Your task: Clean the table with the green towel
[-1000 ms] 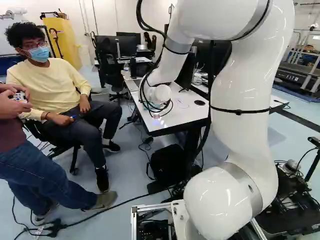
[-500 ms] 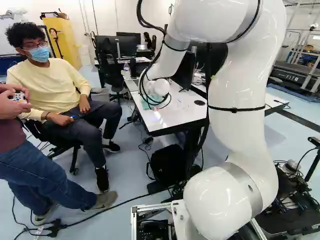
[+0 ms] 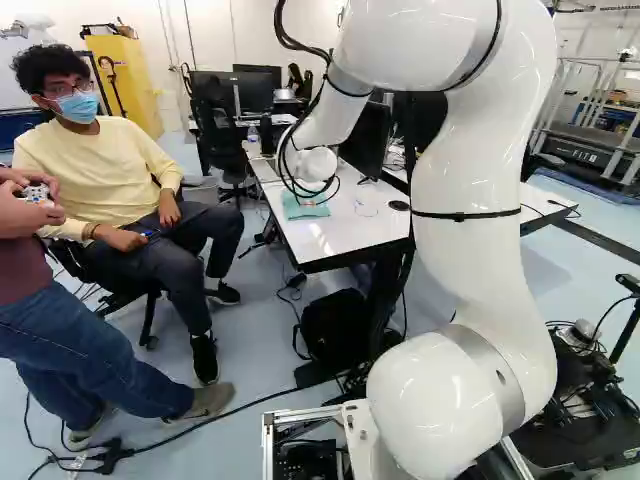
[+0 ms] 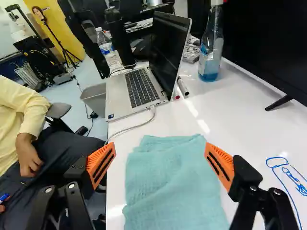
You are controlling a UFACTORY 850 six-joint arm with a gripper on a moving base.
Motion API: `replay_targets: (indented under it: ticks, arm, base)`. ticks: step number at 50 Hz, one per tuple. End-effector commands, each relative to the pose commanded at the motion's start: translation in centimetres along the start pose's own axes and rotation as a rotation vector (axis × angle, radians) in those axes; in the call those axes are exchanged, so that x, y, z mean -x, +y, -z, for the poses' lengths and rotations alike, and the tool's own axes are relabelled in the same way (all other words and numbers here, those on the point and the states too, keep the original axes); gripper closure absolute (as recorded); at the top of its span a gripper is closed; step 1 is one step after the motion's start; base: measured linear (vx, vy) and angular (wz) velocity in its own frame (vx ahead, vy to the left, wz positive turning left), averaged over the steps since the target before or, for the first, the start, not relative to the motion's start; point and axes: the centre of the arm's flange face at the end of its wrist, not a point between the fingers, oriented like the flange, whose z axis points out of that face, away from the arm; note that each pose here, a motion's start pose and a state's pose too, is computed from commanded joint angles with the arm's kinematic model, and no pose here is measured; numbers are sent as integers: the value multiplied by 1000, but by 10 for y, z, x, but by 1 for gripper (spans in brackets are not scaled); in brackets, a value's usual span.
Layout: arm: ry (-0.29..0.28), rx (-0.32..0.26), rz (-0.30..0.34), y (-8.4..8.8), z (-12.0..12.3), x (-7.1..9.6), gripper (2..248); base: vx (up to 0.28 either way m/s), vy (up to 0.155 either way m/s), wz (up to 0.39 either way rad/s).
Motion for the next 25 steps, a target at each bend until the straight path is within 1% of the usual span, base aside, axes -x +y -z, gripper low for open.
replay_targets:
  ticks: [8, 25]
  arm:
    - [-67, 8, 0, 7, -2, 3, 3]
    - [-236, 28, -3, 26, -4, 12, 3]
  base:
    - [0, 0, 0]
    - [0, 0, 0]
